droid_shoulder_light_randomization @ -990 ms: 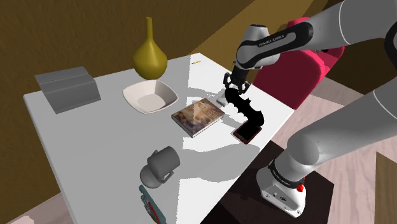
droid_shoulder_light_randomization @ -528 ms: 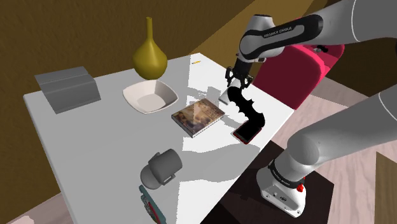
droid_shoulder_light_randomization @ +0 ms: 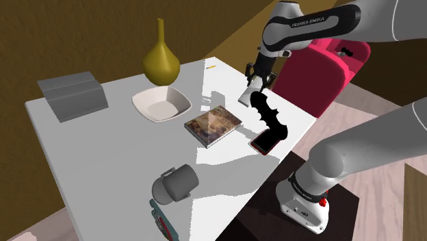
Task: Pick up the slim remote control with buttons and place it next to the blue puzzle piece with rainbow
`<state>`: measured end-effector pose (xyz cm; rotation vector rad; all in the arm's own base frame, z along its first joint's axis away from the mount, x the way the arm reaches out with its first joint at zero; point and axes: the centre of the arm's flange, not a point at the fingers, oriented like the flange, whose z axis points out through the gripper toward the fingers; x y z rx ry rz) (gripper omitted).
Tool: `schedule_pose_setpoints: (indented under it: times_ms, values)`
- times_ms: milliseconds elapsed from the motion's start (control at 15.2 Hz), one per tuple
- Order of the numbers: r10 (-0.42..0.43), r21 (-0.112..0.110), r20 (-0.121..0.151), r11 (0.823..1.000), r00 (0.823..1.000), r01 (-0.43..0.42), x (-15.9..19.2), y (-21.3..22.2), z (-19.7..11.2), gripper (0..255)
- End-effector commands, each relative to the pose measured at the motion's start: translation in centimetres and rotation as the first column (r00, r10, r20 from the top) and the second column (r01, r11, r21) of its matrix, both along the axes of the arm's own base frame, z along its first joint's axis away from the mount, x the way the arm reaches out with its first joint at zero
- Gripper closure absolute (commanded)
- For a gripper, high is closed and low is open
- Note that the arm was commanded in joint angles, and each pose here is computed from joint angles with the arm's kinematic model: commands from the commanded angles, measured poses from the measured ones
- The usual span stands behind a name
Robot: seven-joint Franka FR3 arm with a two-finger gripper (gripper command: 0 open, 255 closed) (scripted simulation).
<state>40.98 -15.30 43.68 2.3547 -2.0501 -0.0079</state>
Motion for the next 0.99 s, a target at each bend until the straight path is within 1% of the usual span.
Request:
schedule_pose_setpoints:
  times_ms: [0, 660, 726, 924]
  values:
    - [0.0, 0.0, 0.0, 1.0, 1.0, 0.0, 0.0, 0.0, 1.0, 255]
    - [0.0, 0.0, 0.0, 1.0, 1.0, 0.0, 0.0, 0.0, 6.3, 255]
    - [0.0, 0.0, 0.0, 1.0, 1.0, 0.0, 0.0, 0.0, 6.4, 255]
    - [0.0, 0.0, 0.0, 1.0, 1.0, 0.0, -1.6, 3.6, 6.4, 255]
